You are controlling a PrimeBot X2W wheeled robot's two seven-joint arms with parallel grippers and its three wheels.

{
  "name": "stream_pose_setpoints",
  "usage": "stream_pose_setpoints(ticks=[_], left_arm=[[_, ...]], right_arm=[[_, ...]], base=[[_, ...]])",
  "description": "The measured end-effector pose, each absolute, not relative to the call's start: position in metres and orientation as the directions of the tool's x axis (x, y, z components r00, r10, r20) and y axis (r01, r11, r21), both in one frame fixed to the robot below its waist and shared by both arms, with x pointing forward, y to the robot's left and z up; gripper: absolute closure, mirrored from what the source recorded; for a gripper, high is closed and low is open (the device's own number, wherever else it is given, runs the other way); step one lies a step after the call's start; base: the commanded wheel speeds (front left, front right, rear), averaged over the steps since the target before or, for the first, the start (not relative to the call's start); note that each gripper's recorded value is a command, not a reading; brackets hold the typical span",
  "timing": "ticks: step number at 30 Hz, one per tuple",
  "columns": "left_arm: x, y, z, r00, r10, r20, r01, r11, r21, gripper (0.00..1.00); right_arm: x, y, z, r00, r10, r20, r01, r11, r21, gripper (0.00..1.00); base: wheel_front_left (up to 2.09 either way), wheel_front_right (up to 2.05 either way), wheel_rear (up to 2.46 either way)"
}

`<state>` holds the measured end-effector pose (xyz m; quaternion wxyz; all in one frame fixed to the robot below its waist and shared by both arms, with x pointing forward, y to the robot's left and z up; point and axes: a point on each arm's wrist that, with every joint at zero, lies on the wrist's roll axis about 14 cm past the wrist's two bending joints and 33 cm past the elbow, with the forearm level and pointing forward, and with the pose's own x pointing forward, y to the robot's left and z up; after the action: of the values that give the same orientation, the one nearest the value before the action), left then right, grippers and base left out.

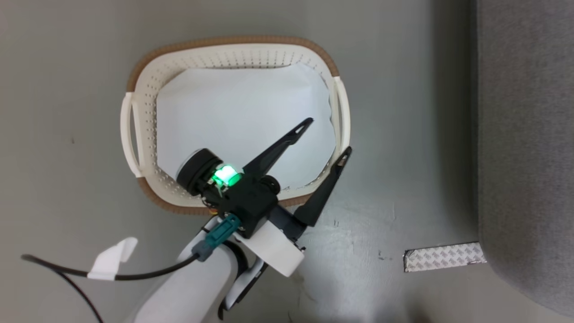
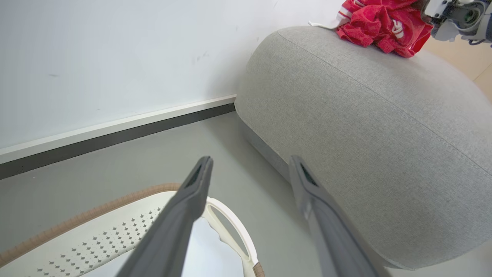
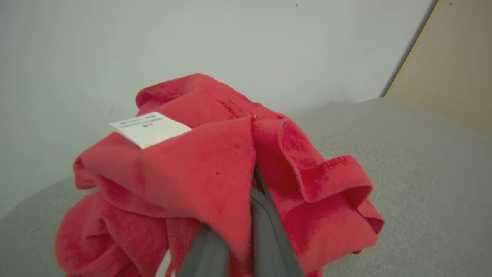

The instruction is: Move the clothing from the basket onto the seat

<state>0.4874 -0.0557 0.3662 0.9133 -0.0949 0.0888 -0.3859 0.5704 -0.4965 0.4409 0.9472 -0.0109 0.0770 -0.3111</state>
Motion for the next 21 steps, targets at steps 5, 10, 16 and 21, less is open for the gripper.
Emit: stream_pose_setpoints(ticks=[5,10,16,21], left_arm=[[0.49,-0.052,0.388,0.708,-0.704,-0.058,0.679,0.701,-0.218,0.0],[0.485,-0.047,0.411,0.735,-0.677,-0.019,0.657,0.72,-0.224,0.0],[0.474,-0.025,0.436,0.796,-0.605,0.003,0.59,0.776,-0.222,0.0],[0.453,0.009,0.453,0.866,-0.5,-0.008,0.485,0.843,-0.233,0.0]], right_arm=[[0.56,-0.49,0.464,0.82,-0.566,-0.084,0.559,0.824,-0.098,0.0],[0.531,-0.474,0.474,0.85,-0.522,-0.064,0.511,0.849,-0.137,0.0],[0.493,-0.437,0.5,0.903,-0.429,0.003,0.426,0.897,-0.116,0.0],[0.452,-0.397,0.52,0.935,-0.349,0.062,0.353,0.934,-0.057,0.0]], base=[[0.0,0.0,0.0],[0.0,0.0,0.0],[0.0,0.0,0.0],[0.0,0.0,0.0]])
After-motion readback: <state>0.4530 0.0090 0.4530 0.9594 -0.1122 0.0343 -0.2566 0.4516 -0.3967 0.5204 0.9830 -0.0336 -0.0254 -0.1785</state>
